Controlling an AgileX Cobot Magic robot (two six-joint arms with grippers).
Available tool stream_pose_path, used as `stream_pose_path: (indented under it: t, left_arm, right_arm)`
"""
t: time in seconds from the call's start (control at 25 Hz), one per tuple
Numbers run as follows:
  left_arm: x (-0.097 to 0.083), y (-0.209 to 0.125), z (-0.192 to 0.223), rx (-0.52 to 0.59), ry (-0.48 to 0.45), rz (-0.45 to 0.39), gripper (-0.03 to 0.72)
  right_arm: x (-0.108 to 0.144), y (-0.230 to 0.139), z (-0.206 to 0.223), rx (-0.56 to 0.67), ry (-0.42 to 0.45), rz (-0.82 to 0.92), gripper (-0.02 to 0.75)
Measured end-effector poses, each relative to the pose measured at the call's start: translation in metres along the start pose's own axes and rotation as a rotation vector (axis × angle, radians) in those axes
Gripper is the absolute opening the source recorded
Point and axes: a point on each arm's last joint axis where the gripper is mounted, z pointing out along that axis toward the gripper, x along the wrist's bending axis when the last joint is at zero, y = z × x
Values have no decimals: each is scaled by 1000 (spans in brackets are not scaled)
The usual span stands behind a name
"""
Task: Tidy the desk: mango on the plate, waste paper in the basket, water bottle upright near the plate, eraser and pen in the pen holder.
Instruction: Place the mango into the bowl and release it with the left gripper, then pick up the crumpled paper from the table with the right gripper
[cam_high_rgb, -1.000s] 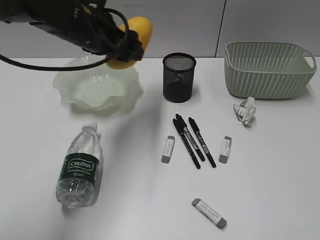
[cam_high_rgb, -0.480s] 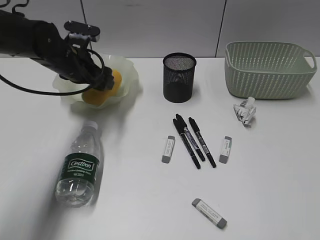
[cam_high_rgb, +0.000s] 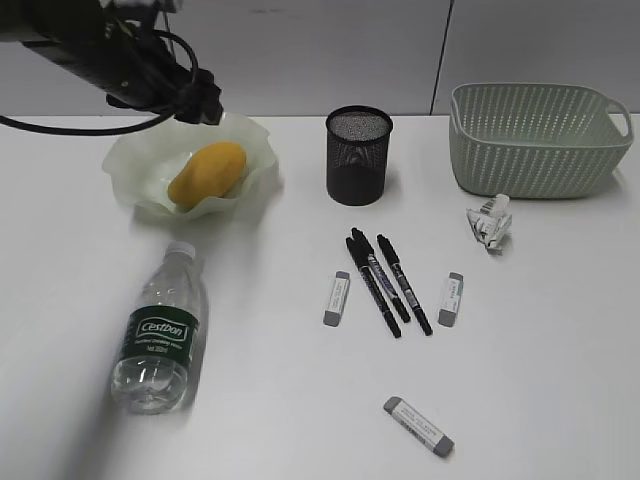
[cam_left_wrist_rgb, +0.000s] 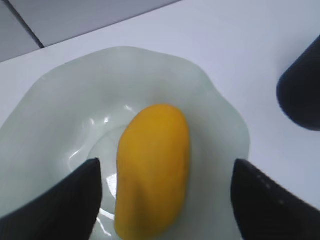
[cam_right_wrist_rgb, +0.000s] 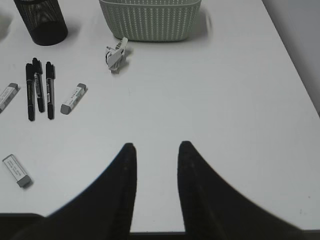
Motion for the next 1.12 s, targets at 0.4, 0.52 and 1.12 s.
stream_pose_path:
  t: [0.4,0.52,1.12]
  left_arm:
    - [-9,-110,-183,-21,-3,-4,427]
    - [-15,-150,-238,-37,-21,11,426]
    - [-21,-275,-343,-322,31,62,426]
  right_arm:
    - [0,0,0,0,2,1,241]
    - [0,0,0,0,2,1,241]
    - [1,0,0,0,14,8,241]
